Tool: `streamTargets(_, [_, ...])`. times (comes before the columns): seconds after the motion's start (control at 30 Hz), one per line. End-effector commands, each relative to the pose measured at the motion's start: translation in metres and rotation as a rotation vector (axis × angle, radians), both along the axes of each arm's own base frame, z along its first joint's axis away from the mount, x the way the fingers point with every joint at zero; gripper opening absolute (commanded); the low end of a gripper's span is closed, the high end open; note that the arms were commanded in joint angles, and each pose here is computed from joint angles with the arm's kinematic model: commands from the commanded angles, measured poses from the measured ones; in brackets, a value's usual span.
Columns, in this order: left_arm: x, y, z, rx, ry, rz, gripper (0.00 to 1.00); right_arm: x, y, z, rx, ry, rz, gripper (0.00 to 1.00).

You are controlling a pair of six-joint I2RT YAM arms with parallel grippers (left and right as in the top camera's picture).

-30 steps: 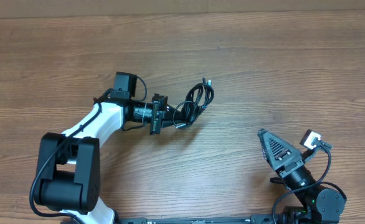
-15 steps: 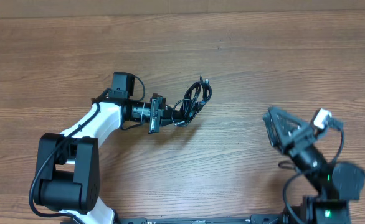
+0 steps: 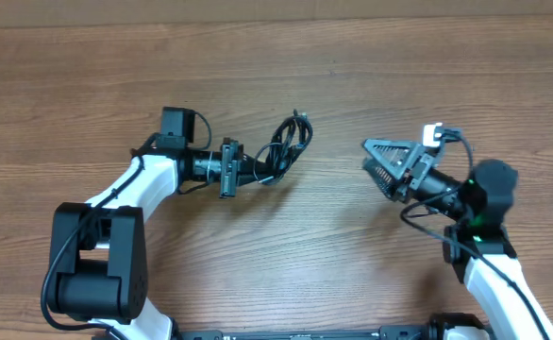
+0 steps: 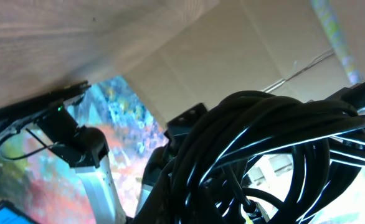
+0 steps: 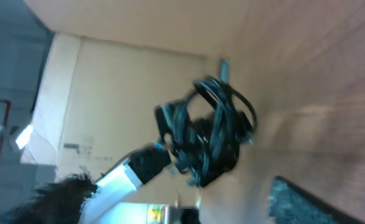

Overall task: Untangle cables
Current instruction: 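Move the right gripper toward the bundle held by the left gripper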

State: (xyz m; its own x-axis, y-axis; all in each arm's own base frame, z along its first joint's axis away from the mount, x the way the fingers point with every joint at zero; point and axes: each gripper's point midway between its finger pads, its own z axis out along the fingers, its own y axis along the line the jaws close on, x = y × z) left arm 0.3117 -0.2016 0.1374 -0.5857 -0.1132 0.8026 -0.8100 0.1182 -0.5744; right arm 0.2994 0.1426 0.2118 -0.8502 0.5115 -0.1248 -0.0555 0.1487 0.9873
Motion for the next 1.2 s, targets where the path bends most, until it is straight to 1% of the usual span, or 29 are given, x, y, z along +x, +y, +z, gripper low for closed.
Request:
streamTargets(0.0, [0.008, 0.002, 0.000, 0.046, -0.017, 0.030, 0.04, -0.013, 0.024, -0.004, 0.024, 0.044, 0.134, 0.84])
streamTargets(0.1, [0.007, -0.001, -0.002, 0.058, -0.018, 0.024, 0.04, -0.020, 0.047, -0.014, 0.010, 0.064, 0.188, 0.84])
streamTargets(0.27, [0.004, -0.004, -0.002, 0.058, -0.018, 0.014, 0.04, -0.017, 0.070, -0.024, -0.042, 0.055, 0.148, 0.84])
streamTargets(0.3, [0.005, -0.004, -0.002, 0.058, -0.019, 0.014, 0.04, -0.016, 0.071, -0.025, -0.046, 0.058, 0.134, 0.82])
streamTargets(0.37, [0.004, -0.004, -0.002, 0.058, -0.042, 0.009, 0.04, -0.015, 0.076, -0.027, -0.043, 0.084, 0.114, 0.71])
streamTargets(0.47, [0.003, -0.007, -0.002, 0.057, -0.079, -0.006, 0.04, -0.020, 0.084, -0.027, -0.044, 0.088, 0.132, 0.63])
streamTargets(0.53, [0.001, -0.010, -0.002, 0.057, -0.077, -0.016, 0.04, -0.022, 0.087, -0.028, -0.049, 0.090, 0.134, 0.54])
streamTargets(0.6, [-0.002, -0.013, -0.002, 0.056, -0.066, -0.025, 0.04, -0.022, 0.090, -0.029, -0.054, 0.088, 0.129, 0.52])
streamTargets(0.7, [-0.004, -0.016, -0.002, 0.058, -0.033, -0.027, 0.04, -0.023, 0.095, -0.030, -0.064, 0.085, 0.121, 0.52])
streamTargets(0.83, [-0.004, -0.016, -0.002, 0.057, -0.026, -0.028, 0.04, -0.025, 0.101, -0.032, -0.082, 0.069, 0.117, 0.51])
streamTargets(0.9, [-0.004, -0.016, -0.002, 0.057, -0.026, -0.028, 0.04, -0.025, 0.101, -0.032, -0.084, 0.069, 0.112, 0.46])
streamTargets(0.93, [-0.004, -0.017, -0.002, 0.056, -0.026, -0.028, 0.04, -0.024, 0.101, -0.032, -0.085, 0.069, 0.110, 0.41])
streamTargets(1.03, [-0.006, -0.017, 0.001, 0.037, -0.023, -0.037, 0.04, -0.024, 0.101, -0.032, -0.086, 0.069, 0.107, 0.32])
streamTargets(1.17, [-0.007, -0.018, 0.004, 0.019, -0.020, -0.045, 0.04, -0.023, 0.098, -0.042, -0.107, 0.108, 0.085, 0.30])
